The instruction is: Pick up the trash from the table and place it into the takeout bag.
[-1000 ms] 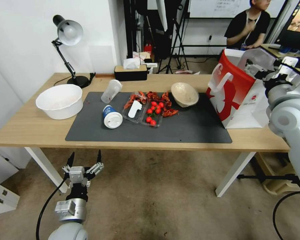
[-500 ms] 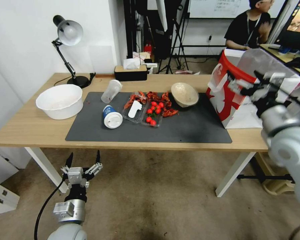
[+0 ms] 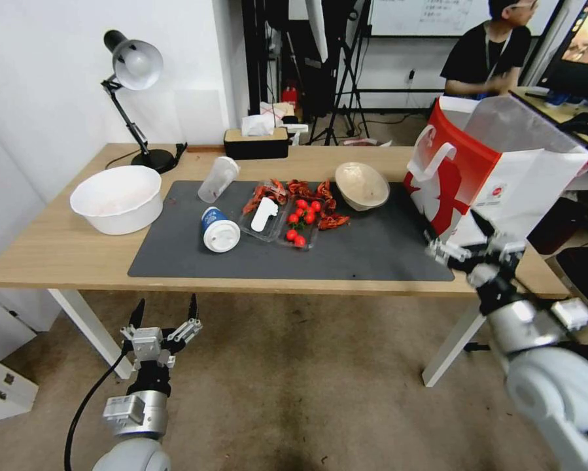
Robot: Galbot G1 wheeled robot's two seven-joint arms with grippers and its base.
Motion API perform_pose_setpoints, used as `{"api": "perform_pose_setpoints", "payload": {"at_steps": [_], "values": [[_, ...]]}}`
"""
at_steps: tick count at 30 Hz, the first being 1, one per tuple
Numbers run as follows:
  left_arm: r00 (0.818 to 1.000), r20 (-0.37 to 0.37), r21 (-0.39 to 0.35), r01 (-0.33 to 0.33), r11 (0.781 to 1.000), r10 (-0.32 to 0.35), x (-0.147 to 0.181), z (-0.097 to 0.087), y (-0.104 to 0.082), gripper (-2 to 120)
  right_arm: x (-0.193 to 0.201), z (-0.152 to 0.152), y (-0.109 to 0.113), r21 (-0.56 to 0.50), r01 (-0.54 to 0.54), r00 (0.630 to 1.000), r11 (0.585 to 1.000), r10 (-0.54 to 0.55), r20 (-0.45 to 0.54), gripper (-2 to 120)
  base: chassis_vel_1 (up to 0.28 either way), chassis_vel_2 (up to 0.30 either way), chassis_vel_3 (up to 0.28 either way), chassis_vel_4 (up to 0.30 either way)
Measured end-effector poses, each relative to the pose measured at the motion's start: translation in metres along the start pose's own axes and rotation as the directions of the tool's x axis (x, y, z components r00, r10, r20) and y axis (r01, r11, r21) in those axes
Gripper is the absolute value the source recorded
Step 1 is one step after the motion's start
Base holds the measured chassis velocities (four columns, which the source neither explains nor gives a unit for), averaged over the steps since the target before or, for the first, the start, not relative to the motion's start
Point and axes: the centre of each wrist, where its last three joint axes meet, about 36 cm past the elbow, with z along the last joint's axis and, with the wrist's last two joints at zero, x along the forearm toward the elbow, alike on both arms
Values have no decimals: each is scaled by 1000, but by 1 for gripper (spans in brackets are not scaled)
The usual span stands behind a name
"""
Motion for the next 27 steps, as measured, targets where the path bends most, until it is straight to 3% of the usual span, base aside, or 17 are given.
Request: {"api": "perform_pose_setpoints", "payload": {"at_steps": [8, 13, 27], "values": [[1000, -3, 0, -19, 1000, 19, -1, 2, 3, 100, 50, 66, 37, -72, -68, 998, 995, 68, -2, 100, 0, 0, 0, 0], [999, 0, -8, -52, 999, 52, -2, 2, 7, 100, 66, 89, 54, -86, -99, 995, 991, 97, -27, 100, 0, 0, 0, 0], [991, 24, -32, -128, 991, 129, -2, 8, 13, 100, 76, 103, 72, -84, -121, 991, 989, 116, -64, 100, 0, 0, 0, 0]]}}
